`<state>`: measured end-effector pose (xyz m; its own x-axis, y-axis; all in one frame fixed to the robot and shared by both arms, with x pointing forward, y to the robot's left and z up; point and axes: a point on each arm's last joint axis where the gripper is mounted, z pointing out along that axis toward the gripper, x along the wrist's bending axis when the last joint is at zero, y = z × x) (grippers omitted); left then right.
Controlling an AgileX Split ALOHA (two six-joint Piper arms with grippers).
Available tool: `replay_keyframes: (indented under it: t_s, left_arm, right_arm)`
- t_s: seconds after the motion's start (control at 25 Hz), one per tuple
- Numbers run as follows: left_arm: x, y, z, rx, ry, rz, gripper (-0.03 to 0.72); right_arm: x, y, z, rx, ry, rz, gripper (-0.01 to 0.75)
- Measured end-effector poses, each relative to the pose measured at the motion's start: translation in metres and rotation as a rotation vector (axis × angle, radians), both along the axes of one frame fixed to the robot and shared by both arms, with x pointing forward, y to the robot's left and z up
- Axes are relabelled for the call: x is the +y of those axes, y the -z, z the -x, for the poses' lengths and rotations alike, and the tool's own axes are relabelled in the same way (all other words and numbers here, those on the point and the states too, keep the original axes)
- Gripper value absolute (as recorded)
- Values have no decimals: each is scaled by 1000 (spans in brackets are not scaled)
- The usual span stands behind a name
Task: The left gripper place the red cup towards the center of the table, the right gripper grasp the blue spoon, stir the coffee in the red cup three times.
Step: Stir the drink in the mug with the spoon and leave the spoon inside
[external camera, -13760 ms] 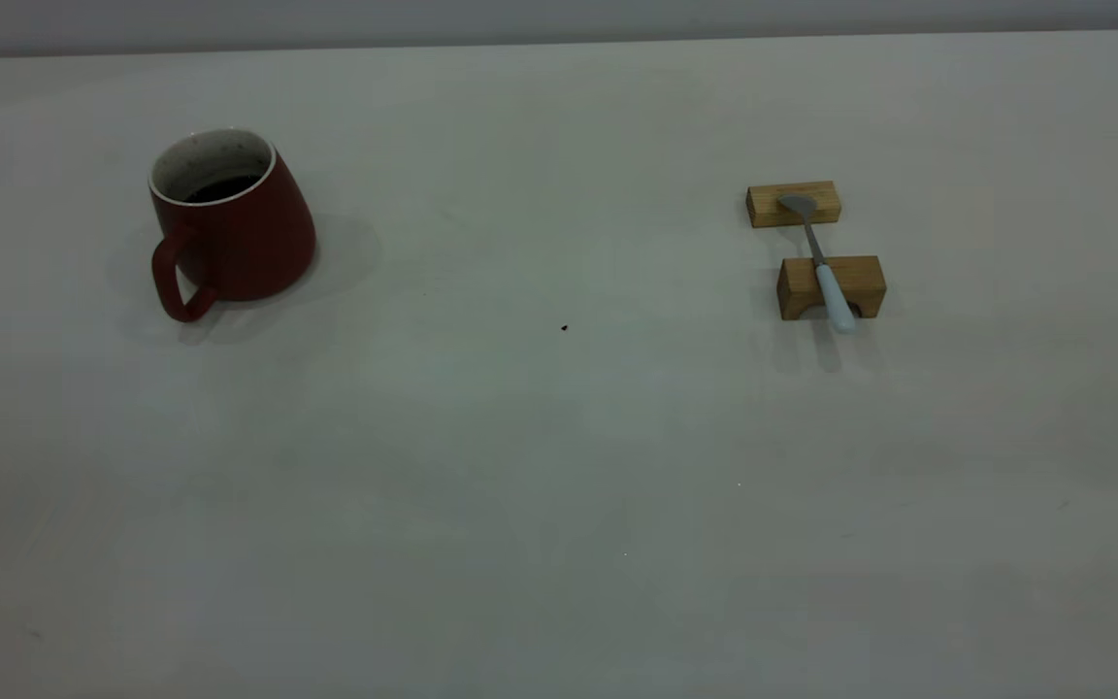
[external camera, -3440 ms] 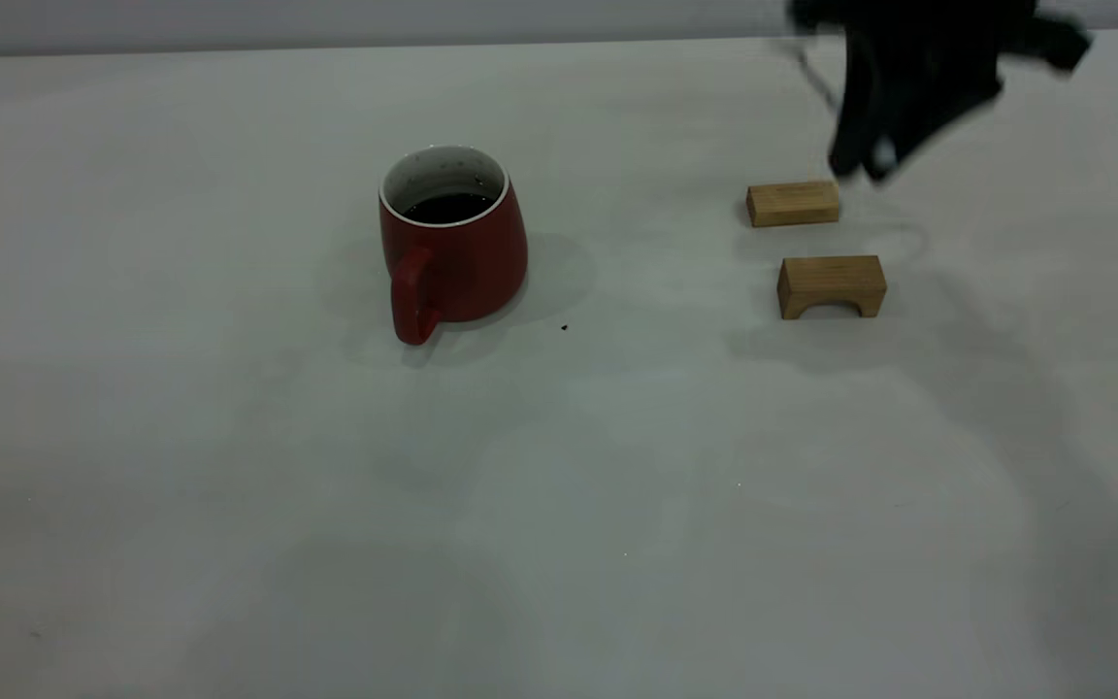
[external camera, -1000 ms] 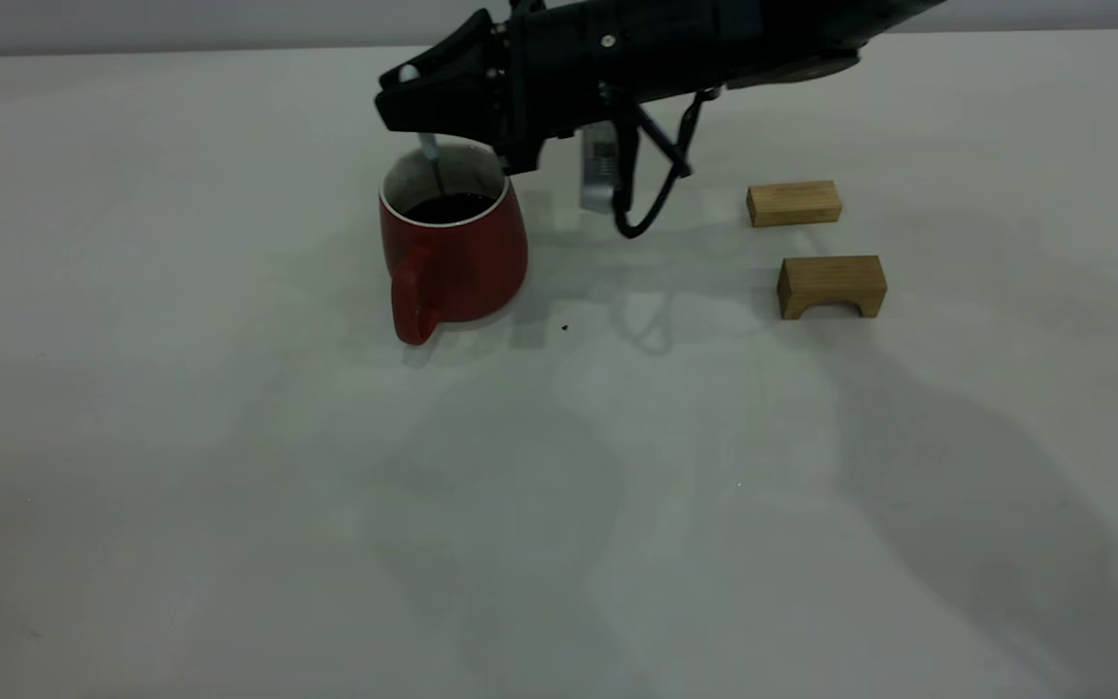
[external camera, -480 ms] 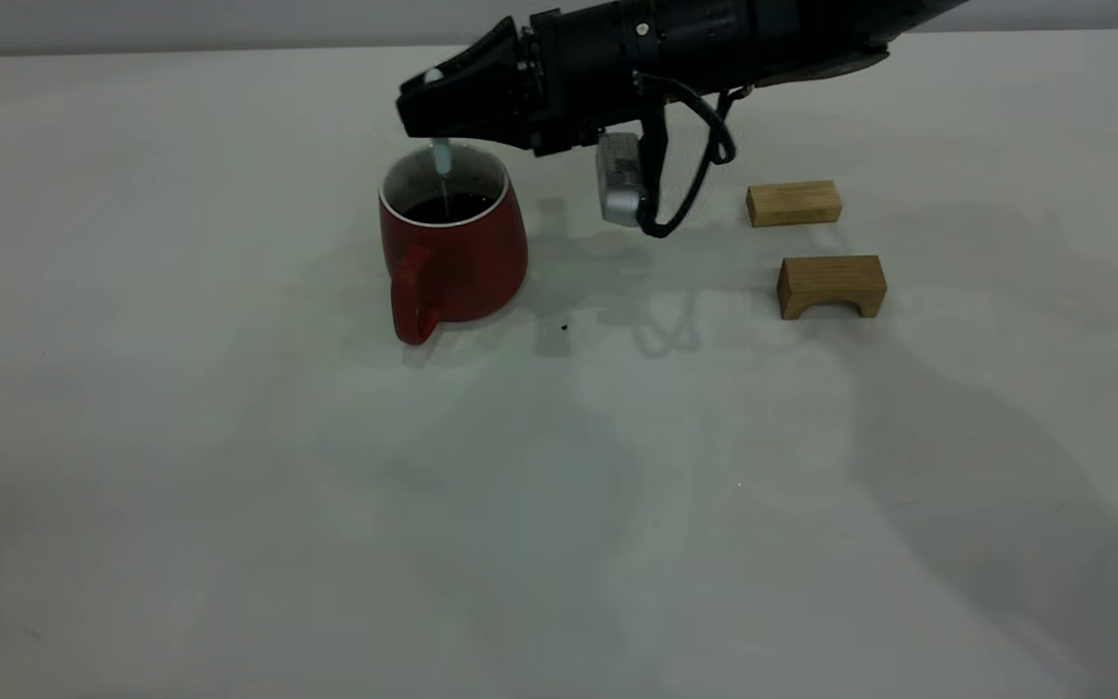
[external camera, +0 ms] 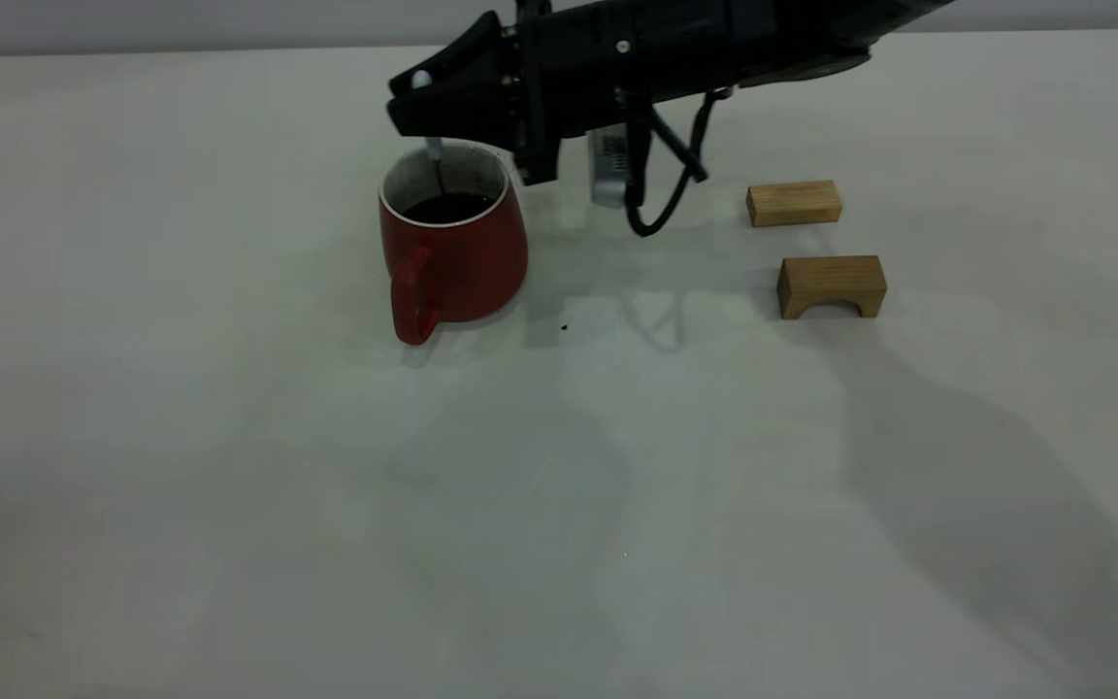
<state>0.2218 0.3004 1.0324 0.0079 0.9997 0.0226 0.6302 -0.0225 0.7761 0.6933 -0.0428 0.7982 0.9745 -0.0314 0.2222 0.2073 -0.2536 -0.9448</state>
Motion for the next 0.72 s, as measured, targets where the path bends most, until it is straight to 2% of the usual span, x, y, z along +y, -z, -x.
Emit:
replay_keyframes:
  t_s: [0.16, 0.32, 0.44, 0.56, 0.72]
  left_arm:
    - [0, 0, 0, 0, 0, 0, 551]
    - [0, 0, 0, 0, 0, 0, 551]
    - [0, 0, 0, 0, 0, 0, 551]
    - [0, 0, 0, 0, 0, 0, 551]
    - [0, 0, 0, 0, 0, 0, 551]
  right_arm:
    - [-9, -3, 0, 77, -21, -36, 136]
    - [-9, -2, 0, 193, 2, -46, 136]
    - [-4, -4, 2, 225, 7, -61, 136]
    - [4, -6, 4, 186, 6, -89, 136]
    - [5, -5, 1, 23, 1, -62, 136]
